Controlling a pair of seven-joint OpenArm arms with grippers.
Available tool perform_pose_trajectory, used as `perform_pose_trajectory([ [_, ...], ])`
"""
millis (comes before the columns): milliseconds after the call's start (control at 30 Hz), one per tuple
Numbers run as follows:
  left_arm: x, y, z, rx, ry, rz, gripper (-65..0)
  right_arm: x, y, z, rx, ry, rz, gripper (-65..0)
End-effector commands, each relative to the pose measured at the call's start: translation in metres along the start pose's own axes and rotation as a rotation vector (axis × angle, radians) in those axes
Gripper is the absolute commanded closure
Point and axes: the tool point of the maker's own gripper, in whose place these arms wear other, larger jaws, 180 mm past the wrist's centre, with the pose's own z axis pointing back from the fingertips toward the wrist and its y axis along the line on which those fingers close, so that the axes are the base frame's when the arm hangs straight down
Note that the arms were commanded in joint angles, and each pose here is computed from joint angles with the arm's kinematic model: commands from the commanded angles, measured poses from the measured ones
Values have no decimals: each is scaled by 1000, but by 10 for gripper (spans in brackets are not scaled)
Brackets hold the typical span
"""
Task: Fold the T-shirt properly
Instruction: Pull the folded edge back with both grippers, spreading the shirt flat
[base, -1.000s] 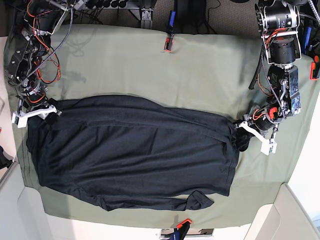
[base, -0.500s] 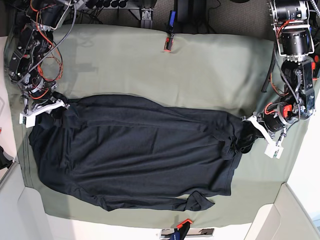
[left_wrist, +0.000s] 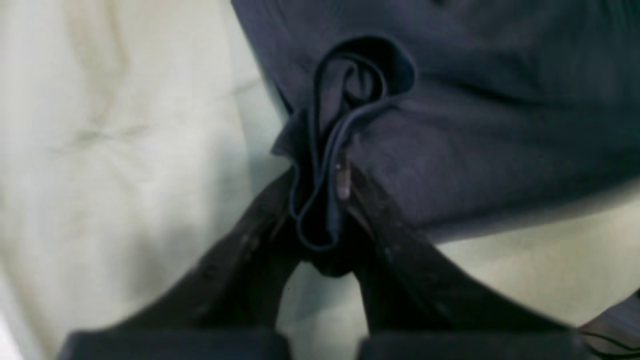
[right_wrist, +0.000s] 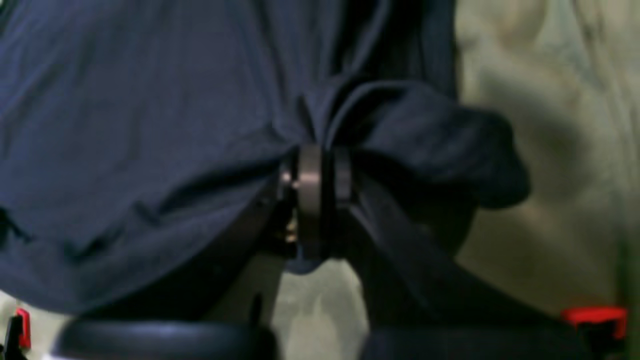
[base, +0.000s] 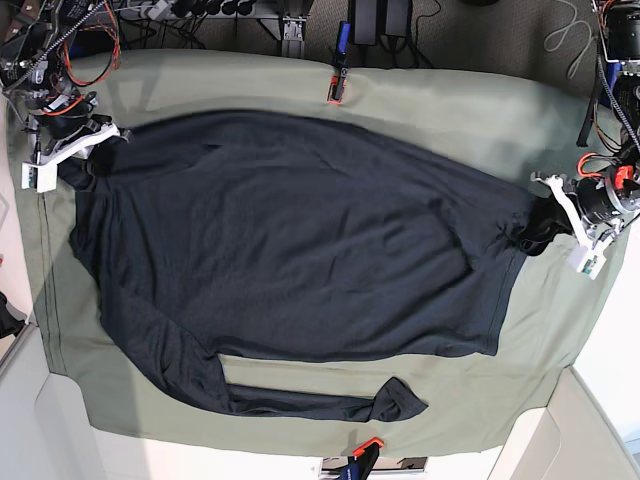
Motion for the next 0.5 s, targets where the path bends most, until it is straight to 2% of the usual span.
perform_pose_trajectory([
  [0,10,10,11,29,-23,-26,0,13,-4,8,-9,-44,32,0],
  [167,-19,7,15,28,43,-8,0,-1,-23,21,-51,3,73,0],
  [467,-69,-10,18,-16,156,1,0,3,-61,43,-137,21,132,0],
])
